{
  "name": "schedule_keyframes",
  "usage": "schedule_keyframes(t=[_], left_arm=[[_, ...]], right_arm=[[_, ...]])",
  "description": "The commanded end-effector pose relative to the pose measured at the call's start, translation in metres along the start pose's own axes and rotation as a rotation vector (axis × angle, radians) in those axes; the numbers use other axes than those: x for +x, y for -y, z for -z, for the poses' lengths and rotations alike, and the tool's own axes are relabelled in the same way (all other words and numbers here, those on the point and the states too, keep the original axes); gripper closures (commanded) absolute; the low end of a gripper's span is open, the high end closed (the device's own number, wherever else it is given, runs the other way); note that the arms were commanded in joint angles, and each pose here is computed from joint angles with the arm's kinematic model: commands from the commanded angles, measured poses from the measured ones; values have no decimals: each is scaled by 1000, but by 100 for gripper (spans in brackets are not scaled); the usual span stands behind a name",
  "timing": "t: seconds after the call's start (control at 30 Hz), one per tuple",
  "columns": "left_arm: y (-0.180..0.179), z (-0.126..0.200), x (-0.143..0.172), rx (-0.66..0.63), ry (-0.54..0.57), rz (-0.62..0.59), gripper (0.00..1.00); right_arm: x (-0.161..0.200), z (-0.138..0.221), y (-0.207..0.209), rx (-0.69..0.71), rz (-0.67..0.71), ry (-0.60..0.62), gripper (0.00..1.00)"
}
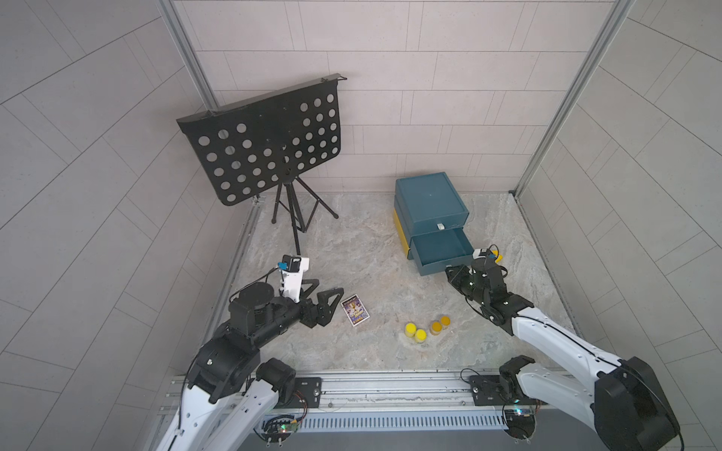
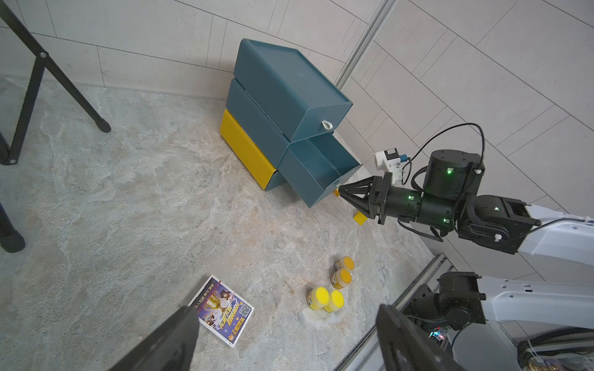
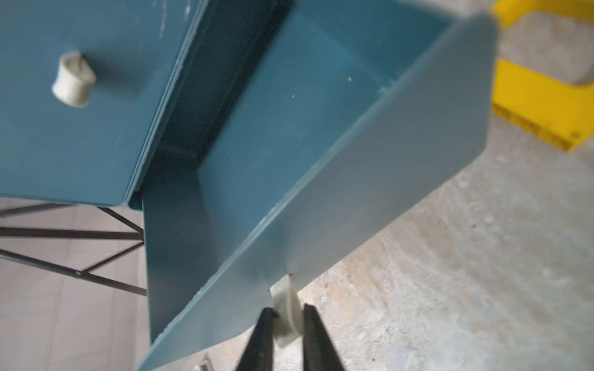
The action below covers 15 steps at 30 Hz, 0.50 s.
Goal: Put the paint cans in the drawer according to color
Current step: Open the drawer in the storage box, then pick up the paint can at the center of the board.
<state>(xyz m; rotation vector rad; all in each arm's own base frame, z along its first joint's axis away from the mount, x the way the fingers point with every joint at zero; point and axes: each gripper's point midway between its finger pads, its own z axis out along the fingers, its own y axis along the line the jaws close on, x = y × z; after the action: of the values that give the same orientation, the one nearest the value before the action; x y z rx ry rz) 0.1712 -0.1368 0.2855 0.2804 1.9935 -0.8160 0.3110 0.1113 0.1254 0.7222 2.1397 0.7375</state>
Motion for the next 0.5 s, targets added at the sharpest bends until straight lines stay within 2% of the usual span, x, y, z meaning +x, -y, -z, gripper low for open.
schedule_keyframes(t=[0.0,0.07,0.13,0.3,0.37,0.47], left_arm=[[0,1,-6,-1,29,-10,6],[0,1,-6,-1,29,-10,6],[0,1,-6,-1,28,-9,6],[0,1,-6,-2,29,-10,6],[0,1,-6,-4,30,-9,6],[-1,1,-6,-5,31,-9,6]], right_arm=[[-6,5,-3,22,44,11,55],[-8,11,-2,43,86,13,46],[-8,18,1,78,144,6,44],[7,36,14,198,364,-67,49],[12,48,5,237,500,-85,50],[38,60,-9,226,696,-143,52]])
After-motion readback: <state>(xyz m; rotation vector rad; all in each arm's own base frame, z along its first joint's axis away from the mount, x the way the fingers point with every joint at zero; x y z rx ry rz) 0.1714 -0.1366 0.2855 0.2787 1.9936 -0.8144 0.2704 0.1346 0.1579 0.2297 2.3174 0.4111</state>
